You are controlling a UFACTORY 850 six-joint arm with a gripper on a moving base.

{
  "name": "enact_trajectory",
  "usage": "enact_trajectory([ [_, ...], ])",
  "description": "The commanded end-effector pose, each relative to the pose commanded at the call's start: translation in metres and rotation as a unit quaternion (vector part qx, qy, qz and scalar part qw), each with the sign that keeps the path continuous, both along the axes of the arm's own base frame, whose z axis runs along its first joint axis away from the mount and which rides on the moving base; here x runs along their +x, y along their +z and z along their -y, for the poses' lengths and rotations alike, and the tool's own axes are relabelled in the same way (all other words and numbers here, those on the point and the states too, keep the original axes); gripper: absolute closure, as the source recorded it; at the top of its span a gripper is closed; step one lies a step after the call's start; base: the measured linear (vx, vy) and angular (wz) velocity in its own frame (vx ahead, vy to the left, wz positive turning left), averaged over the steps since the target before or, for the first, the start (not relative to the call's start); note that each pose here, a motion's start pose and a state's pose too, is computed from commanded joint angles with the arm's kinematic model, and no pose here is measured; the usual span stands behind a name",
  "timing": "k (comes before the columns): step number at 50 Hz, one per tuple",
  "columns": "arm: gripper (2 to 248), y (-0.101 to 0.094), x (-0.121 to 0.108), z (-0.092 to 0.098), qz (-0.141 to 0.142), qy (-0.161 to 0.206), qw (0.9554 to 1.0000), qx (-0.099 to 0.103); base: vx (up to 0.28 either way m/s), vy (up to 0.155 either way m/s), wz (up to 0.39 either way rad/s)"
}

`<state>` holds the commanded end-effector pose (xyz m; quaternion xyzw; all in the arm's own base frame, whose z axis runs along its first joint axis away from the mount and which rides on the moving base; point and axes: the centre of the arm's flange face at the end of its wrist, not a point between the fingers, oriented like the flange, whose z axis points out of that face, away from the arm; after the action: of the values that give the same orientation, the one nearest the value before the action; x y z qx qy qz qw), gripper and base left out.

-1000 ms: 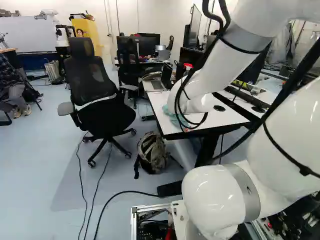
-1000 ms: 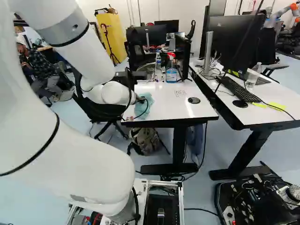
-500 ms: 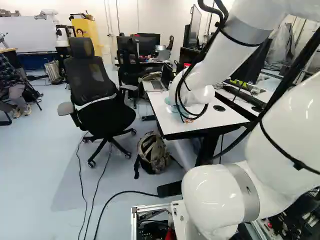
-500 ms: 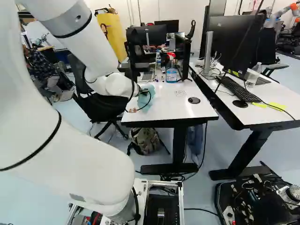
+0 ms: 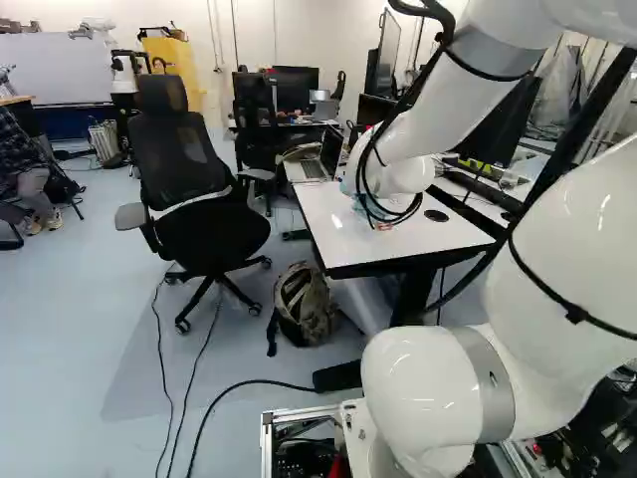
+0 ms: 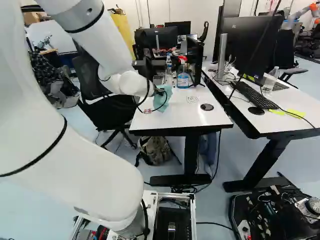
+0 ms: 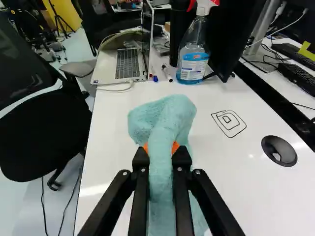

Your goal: Clean the table with the green towel

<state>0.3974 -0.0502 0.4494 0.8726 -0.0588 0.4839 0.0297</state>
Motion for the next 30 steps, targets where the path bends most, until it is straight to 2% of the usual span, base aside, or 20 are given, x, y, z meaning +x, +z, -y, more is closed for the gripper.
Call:
enact_trajectory([
  [18, 197, 0.001, 0.023, 0.026, 0.0, -0.027, 0.9996, 0.0, 0.0, 0.0, 0.0],
  [30, 197, 0.003, 0.046, 0.033, 0.006, -0.03, 0.9995, -0.001, 0.0, 0.0, 0.0],
])
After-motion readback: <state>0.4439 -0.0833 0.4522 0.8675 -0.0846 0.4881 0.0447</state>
